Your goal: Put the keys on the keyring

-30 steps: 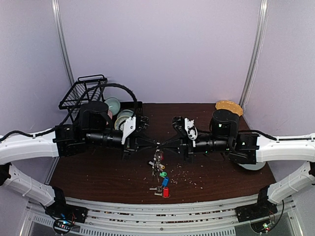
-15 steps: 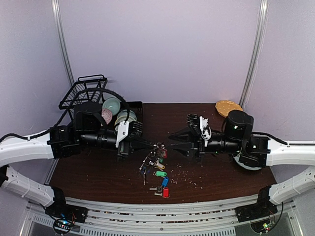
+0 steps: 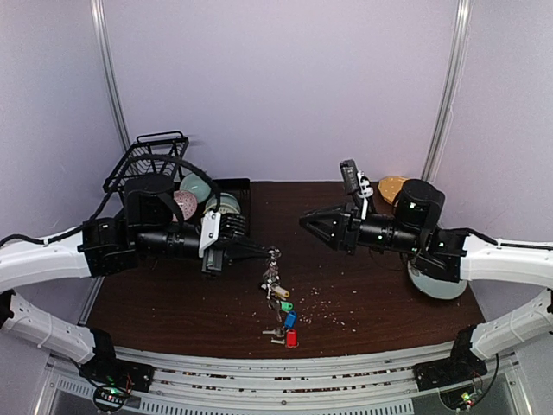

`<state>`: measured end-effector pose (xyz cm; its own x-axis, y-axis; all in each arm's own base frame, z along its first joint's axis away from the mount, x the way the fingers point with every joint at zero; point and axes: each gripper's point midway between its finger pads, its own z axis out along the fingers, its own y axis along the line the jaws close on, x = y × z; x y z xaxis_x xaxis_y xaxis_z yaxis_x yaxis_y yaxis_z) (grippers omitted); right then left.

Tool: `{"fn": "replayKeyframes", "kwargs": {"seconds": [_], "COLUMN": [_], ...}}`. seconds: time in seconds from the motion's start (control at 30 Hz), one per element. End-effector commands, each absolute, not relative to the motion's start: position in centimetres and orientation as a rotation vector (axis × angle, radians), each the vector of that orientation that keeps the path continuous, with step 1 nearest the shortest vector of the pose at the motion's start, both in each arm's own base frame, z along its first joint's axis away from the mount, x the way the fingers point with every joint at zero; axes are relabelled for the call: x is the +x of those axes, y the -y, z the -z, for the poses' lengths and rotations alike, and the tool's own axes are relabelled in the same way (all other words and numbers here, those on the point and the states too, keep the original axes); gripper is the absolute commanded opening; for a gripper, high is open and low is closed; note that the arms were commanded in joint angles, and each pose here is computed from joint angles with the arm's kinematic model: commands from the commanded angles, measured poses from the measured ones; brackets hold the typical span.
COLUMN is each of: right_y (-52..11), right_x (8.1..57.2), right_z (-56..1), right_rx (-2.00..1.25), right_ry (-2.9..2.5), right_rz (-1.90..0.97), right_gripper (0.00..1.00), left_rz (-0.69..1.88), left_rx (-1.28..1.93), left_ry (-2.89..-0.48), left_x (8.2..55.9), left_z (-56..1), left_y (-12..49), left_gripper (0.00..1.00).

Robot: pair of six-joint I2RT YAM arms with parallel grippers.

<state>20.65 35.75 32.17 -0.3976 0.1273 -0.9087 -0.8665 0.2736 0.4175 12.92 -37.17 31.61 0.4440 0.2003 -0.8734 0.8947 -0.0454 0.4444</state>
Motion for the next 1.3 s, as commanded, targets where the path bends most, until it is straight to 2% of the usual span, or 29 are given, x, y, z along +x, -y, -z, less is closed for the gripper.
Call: {"fn": "replayKeyframes", "kwargs": {"seconds": [0.0,0.17,0.27,0.37,0.5,0.83,1.27], "right_y": [-36.6,-38.1,-39.1,-39.9,-40.4,-41.8,-41.9], "right_x": [21.5,21.1,20.7,19.5,19.2,18.5,18.2], "right_z": [-31.4,-30.7,-29.1,-28.7,-28.7,-29.3,-30.7], "right_rx": [-0.476,-0.462,-0.502,-0.549,-0.557,-0.598,-0.636], "right_ry": [-1.857,-1.951,-2.019,-2.012,-1.991,-1.939,-1.878], "right_rz": [-1.446,-1.535,-1.552,-1.641,-1.702,-1.812,-1.833], "right_gripper": [0.34,0.42,0.51,0.53,0.46,0.39,0.05], "left_rz": [0.614,0.489,0.444,0.431,0.431,0.405,0.389], "left_rx": [1.511,1.542,1.549,1.553,1.559,1.569,1.577], "left_ry": [-0.882,-0.819,-0.807,-0.793,-0.789,-0.807,-0.824], "left_x": [13.7,14.4,14.8,14.9,14.9,15.2,15.3], "left_z": [-34.3,-34.0,-34.2,-34.3,-34.3,-33.7,-33.1], "left_y": [36.8,36.6,36.6,36.7,36.8,36.6,36.3], "left_gripper": [0.0,0.0,0.0,0.0,0.0,0.0,0.0]}}
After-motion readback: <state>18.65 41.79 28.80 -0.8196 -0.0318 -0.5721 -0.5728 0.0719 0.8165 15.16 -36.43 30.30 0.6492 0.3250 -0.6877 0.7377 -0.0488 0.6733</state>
